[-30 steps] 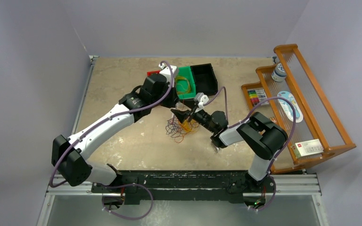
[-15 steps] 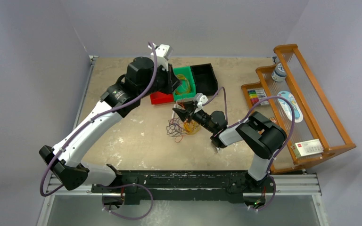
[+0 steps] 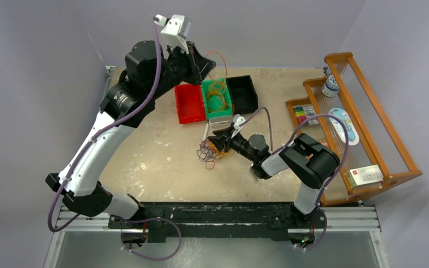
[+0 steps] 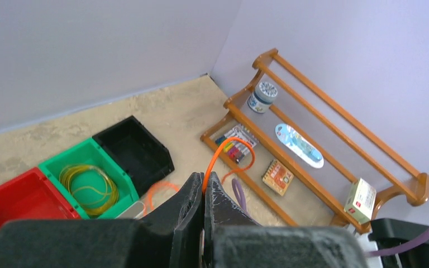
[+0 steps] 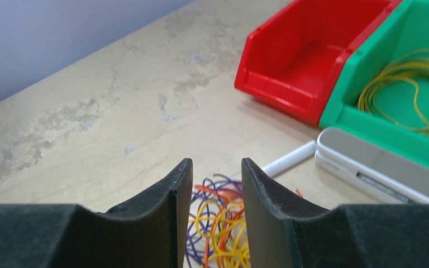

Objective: Untangle the cables

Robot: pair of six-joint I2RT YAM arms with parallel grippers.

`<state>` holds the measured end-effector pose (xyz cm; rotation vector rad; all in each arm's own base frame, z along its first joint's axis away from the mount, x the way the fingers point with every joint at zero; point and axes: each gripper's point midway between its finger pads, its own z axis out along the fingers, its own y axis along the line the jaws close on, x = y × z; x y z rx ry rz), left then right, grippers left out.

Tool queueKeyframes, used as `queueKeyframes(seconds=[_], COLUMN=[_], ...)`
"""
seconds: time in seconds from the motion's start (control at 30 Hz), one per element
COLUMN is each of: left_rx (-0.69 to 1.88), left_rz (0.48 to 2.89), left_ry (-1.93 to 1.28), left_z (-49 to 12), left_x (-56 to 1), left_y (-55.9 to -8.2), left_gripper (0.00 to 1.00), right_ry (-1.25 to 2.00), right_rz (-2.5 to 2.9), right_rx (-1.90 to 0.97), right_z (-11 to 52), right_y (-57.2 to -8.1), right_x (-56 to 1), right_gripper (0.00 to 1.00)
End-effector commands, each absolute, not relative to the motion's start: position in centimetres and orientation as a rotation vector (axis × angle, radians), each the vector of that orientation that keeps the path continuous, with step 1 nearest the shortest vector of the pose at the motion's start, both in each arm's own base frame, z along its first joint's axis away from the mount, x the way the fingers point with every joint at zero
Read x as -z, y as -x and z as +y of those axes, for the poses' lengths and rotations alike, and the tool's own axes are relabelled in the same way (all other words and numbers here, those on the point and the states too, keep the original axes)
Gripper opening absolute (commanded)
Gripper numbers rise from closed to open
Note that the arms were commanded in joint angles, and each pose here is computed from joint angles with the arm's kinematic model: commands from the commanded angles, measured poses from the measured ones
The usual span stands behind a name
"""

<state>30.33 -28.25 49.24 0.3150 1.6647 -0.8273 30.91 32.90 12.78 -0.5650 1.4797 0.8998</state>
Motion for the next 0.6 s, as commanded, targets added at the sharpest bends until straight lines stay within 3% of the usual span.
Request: queueKeyframes(seconds=[0.0,0.27,0.57], left_rx=[0.805,0.784,0.588], left_rz=[1.578,1.53,1.673], left_ry=[-0.294,-0.27,-0.214], left_z=[-27.7,-27.2,-26.4], left_x=[-52.7,-54.9,-49.2], left_y=[-30.6,-31.0,-34.3], left_gripper=[0.0,0.0,0.0], right_ry=[0.506,0.48,0.389], right_rz=[1.544,1.62,1.533], right_rx=[-0.92,-0.928,-0.963], right_z=[32.3,31.2,30.0], right_y=[-30.3,-29.1,-29.0], right_x=[-11.4,-8.7,-13.3], right_gripper=[0.4,0.39,0.47])
